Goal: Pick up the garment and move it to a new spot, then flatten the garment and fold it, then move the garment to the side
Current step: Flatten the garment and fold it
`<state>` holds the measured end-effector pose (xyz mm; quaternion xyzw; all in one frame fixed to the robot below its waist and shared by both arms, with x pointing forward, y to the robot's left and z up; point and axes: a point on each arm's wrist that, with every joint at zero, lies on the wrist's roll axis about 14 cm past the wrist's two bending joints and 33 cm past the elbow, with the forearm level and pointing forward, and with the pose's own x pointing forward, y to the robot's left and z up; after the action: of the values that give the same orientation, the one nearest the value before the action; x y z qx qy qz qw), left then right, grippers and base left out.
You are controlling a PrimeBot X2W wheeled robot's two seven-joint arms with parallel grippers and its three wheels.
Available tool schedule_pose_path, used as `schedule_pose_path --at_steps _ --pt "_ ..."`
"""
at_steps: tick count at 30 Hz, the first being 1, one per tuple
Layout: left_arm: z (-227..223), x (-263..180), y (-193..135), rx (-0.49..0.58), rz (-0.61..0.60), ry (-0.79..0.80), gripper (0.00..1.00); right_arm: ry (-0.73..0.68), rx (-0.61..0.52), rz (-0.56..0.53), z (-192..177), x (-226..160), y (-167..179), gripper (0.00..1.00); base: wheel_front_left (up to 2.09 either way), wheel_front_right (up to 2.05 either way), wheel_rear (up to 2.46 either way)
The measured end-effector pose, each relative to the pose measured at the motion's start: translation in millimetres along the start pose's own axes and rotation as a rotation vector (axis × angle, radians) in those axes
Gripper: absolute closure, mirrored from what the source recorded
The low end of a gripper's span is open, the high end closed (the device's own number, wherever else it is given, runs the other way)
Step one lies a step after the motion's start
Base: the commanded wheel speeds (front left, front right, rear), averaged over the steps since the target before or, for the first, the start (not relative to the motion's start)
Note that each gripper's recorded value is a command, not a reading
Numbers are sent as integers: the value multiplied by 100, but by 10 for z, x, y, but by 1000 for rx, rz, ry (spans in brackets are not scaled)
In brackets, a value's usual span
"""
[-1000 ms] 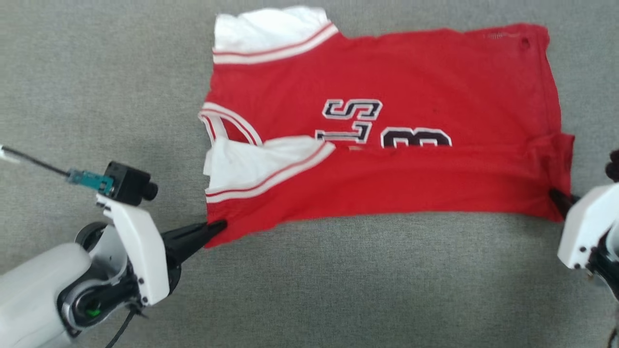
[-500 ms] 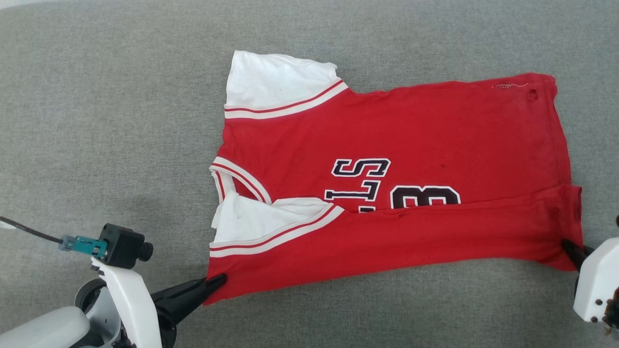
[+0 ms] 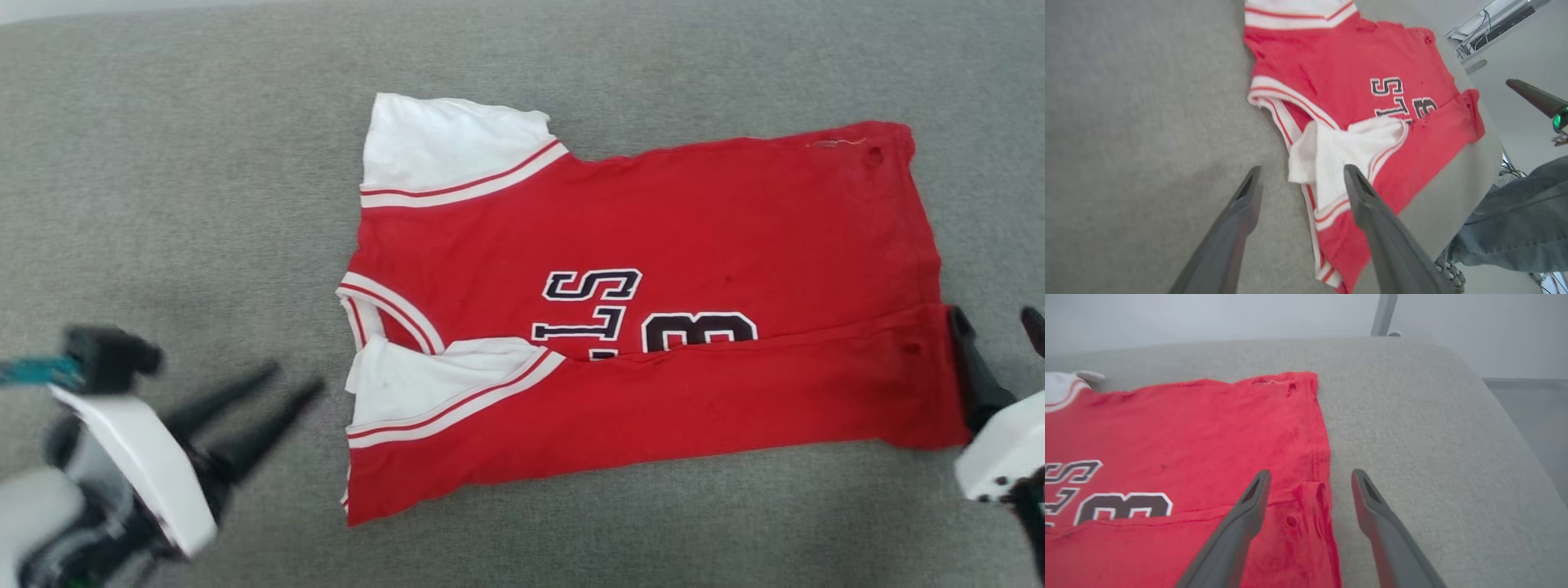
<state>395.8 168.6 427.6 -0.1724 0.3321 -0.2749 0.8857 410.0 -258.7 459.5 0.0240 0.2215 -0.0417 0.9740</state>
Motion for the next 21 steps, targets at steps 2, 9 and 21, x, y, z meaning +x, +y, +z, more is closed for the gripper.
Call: schedule_pose_path --at_steps 2,9,21 --pt "270 36 169 36 44 -77 0 -82 12 -4 84 -11 54 0 0 0 0" --pt "942 361 372 114 81 -206 0 -274 48 -14 265 -33 134 0 0 0 0" --pt "1317 1300 569 92 79 79 0 -239 130 -79 -159 79 -75 0 0 0 0"
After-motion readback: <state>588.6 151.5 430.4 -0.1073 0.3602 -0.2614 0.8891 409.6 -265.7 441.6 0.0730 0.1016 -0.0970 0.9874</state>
